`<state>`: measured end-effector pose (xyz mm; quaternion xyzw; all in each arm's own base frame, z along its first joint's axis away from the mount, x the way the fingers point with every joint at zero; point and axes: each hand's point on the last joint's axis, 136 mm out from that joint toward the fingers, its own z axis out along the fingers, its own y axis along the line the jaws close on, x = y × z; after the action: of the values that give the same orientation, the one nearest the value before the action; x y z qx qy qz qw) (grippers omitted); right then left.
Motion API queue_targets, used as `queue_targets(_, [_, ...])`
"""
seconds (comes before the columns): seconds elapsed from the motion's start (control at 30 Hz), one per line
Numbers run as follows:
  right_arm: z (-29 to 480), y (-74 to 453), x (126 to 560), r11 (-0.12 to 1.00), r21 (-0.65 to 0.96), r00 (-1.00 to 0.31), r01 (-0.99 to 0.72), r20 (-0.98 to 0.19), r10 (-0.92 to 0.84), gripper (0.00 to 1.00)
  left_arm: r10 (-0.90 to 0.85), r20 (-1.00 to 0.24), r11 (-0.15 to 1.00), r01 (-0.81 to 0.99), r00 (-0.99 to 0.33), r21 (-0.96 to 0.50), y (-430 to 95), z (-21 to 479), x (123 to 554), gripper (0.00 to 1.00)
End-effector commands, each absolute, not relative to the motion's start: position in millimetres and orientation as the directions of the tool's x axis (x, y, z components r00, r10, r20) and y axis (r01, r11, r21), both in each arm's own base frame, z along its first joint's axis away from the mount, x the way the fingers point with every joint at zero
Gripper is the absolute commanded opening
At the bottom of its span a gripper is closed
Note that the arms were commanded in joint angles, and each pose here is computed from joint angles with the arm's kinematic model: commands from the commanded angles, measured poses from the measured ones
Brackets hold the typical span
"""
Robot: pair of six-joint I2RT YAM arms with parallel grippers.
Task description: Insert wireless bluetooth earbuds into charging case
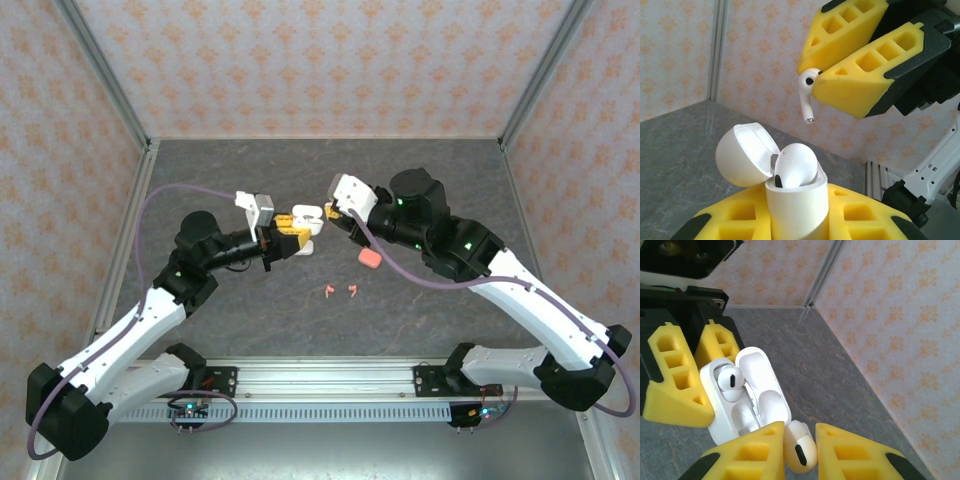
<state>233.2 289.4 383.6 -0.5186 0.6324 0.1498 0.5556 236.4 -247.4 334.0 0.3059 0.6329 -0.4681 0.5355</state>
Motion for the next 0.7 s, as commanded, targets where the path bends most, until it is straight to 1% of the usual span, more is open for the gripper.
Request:
queue_targets(0.0, [398, 298, 229, 0.385, -0.401, 0.205, -0.831, -0.865, -0.457, 0.19, -0.132, -0.98, 0.328, 0.926, -0.152, -0.188, -253, 359, 228, 0.0])
queue_targets(0.2, [396, 302, 225, 0.366, -0.399, 0.211, -0.841, -0.864, -0.457, 0.19, -0.13, -0.979, 0.322, 0.928, -0.154, -0.189, -254, 359, 227, 0.0])
queue_targets(0.3, [384, 308, 229, 0.352, -0.395, 0.195, -0.848, -0.852, -0.486, 0.19, -0.13, -0.979, 0.324, 0.927, -0.155, -0.19, -253, 358, 227, 0.0])
queue_targets(0.5, [376, 306, 229, 0.349, -0.398, 0.184, -0.849, -0.84, -0.51, 0.19, -0.131, -0.98, 0.331, 0.925, -0.15, -0.186, -252, 359, 227, 0.0])
queue_targets(0.67, [372, 307, 222, 0.319, -0.383, 0.183, -0.867, -0.84, -0.511, 0.19, -0.131, -0.98, 0.332, 0.925, -0.149, -0.185, -253, 359, 227, 0.0])
